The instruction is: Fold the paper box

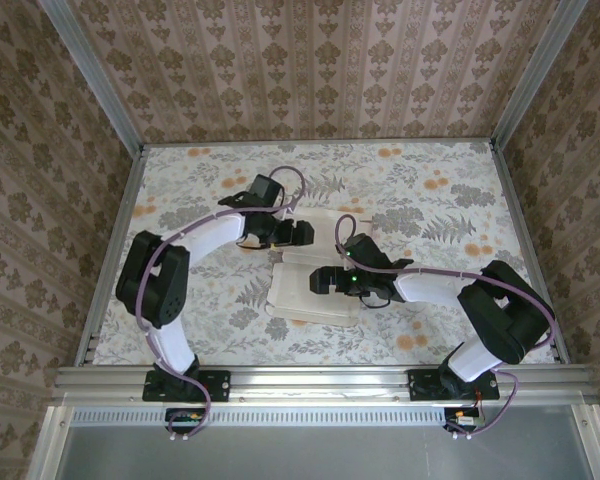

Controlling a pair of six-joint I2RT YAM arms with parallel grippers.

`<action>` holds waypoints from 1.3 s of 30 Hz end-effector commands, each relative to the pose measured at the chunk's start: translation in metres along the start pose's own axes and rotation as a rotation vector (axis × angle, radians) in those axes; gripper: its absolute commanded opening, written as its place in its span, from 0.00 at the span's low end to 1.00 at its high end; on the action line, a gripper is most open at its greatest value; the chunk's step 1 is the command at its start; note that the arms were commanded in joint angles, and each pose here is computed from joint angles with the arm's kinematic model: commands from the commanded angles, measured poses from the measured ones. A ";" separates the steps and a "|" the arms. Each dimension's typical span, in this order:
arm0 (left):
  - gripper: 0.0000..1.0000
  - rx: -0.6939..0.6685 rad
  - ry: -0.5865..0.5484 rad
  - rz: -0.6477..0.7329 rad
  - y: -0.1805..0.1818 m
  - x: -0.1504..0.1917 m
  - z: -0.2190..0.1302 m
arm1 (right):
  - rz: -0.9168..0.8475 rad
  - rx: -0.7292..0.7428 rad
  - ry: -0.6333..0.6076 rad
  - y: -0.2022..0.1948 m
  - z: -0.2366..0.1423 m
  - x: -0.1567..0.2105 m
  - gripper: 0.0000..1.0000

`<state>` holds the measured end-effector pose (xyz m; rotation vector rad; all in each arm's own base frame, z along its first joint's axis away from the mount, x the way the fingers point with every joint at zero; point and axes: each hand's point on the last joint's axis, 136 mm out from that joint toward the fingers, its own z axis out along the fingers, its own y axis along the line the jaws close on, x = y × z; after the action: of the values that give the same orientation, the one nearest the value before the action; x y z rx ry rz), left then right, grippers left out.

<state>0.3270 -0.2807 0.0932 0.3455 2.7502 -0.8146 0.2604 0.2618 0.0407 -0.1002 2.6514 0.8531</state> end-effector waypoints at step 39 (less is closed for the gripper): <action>0.87 -0.046 -0.118 0.065 0.058 -0.106 0.004 | -0.028 0.040 -0.039 0.022 -0.044 -0.005 1.00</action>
<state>0.4397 -0.2407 0.0821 0.3168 2.6600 -0.6619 0.2335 0.2616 0.0784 -0.2133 2.6436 0.8642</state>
